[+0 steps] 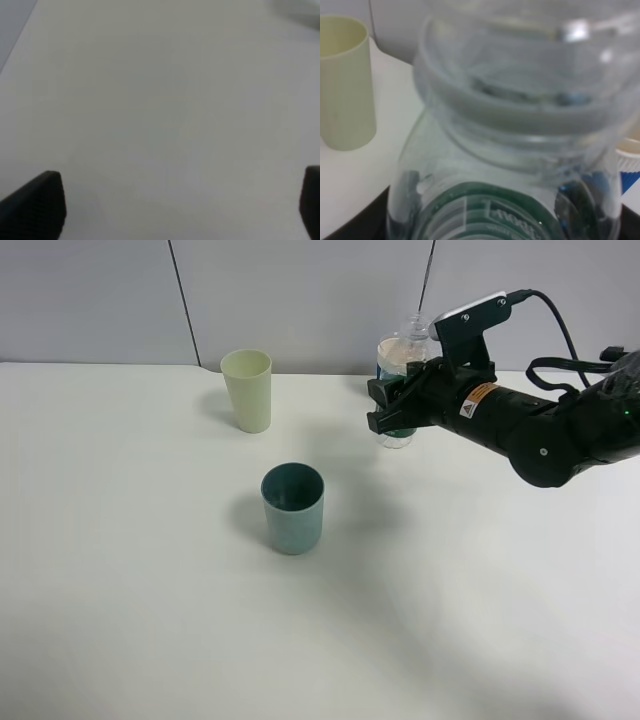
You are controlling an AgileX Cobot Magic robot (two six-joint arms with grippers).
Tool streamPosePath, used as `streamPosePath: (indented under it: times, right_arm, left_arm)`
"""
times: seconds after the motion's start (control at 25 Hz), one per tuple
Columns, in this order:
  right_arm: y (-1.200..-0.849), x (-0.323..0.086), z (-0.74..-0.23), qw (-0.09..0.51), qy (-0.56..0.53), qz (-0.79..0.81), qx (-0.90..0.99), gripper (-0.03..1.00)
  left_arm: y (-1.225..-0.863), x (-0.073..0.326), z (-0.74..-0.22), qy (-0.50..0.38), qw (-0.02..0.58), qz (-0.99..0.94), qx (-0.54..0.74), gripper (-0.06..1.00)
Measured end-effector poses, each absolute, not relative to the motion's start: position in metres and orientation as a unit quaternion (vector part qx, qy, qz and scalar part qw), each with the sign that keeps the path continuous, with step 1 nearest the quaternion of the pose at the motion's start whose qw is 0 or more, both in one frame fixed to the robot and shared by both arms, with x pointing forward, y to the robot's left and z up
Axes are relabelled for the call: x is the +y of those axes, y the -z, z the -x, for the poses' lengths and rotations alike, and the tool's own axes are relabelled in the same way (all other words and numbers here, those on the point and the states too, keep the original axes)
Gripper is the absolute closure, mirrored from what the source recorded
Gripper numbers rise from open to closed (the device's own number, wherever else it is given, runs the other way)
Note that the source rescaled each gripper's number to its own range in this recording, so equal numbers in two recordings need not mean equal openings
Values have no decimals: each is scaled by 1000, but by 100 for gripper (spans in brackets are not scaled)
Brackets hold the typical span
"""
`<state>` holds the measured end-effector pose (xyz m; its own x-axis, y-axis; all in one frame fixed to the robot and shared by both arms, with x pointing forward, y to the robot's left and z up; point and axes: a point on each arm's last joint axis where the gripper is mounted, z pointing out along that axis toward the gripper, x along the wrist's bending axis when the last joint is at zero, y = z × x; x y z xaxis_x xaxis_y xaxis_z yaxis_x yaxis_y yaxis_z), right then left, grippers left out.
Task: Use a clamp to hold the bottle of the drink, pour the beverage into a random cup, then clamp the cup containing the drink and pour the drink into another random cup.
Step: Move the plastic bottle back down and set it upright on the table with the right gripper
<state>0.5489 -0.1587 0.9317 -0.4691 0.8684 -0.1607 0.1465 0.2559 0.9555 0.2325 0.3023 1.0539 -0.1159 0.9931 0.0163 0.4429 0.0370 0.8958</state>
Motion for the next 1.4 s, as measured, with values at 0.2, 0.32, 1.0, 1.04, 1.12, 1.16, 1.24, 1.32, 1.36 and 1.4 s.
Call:
streamPosePath:
  times: [0.2, 0.32, 1.0, 1.04, 1.12, 1.16, 1.24, 1.32, 1.36, 1.4]
  right_arm:
    - [-905, -158, -552, 359, -484, -367, 709, 97]
    - [-894, -157, -553, 356, -489, -371, 704, 97]
    - [-880, -158, -552, 328, -479, -400, 709, 97]
    - [-880, -158, -552, 328, -478, -400, 710, 97]
    - [-880, -158, -552, 327, -477, -401, 711, 97]
    - [-880, -158, -552, 327, -477, -401, 711, 97]
    - [-880, -158, -552, 327, -477, -401, 711, 97]
    - [-880, -158, -552, 327, -477, -401, 711, 97]
    - [-880, -158, -552, 327, -477, -401, 711, 97]
    - [-880, -158, -552, 327, -477, -401, 711, 97]
  left_arm:
    - [-1054, 302, -232, -398, 345, -568, 632, 14]
    - [-1054, 302, -232, -398, 345, -568, 632, 14]
    - [-1054, 302, -232, -398, 345, -568, 632, 14]
    - [-1054, 302, -232, -398, 345, -568, 632, 14]
    - [-1054, 302, -232, -398, 345, -568, 632, 14]
    - [-1054, 302, -232, -398, 345, -568, 632, 14]
    - [-1054, 302, -232, -398, 345, -568, 632, 14]
    - [-1054, 302, -232, -398, 345, -568, 632, 14]
    - [-1054, 302, -232, -398, 345, -568, 632, 14]
    - [-1054, 302, -232, -398, 345, -568, 632, 14]
